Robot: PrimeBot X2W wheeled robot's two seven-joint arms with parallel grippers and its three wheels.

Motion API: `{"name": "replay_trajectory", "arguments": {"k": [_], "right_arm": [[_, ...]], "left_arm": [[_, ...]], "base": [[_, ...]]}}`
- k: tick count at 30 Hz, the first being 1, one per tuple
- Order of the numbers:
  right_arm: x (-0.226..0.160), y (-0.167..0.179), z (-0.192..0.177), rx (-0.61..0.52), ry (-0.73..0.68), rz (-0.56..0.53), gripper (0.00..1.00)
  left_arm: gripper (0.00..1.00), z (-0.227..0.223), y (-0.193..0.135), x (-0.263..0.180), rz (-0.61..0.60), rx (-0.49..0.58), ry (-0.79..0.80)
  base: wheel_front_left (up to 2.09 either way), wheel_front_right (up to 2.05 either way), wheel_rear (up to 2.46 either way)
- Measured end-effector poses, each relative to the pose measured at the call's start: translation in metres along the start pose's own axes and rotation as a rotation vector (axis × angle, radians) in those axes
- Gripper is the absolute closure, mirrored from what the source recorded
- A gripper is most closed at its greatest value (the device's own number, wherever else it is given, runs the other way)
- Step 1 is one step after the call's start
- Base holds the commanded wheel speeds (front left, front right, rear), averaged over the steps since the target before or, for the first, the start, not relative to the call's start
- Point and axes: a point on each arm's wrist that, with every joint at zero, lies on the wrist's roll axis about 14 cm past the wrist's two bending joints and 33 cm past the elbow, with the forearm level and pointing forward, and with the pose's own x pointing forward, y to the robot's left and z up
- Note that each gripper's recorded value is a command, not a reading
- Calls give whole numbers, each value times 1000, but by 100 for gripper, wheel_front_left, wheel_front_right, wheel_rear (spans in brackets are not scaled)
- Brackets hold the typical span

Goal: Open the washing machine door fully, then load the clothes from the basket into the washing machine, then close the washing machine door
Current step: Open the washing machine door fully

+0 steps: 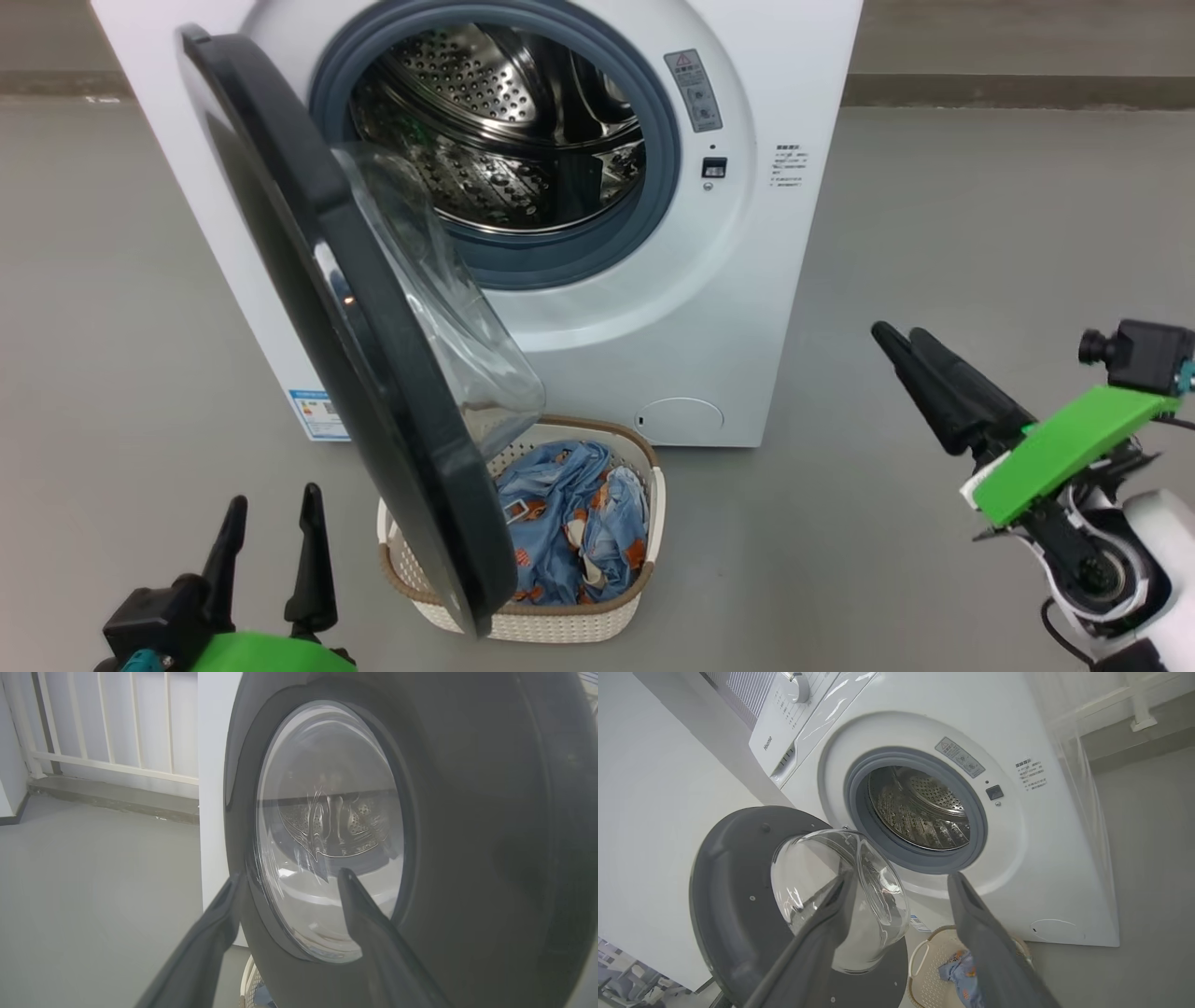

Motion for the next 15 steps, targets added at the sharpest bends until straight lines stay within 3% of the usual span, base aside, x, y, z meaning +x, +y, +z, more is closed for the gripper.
{"name": "replay_trajectory", "arguments": {"k": [5,15], "right_arm": [[-13,-25,4,-191,-56,-76,0],[-46,-68,9,-361,-201,-234,0]], "left_arm": [[0,2,-6,4,-12,-3,-6],[0,3,-15,6,-34,-4,-11]], "base": [[0,0,0],[0,0,0]]}}
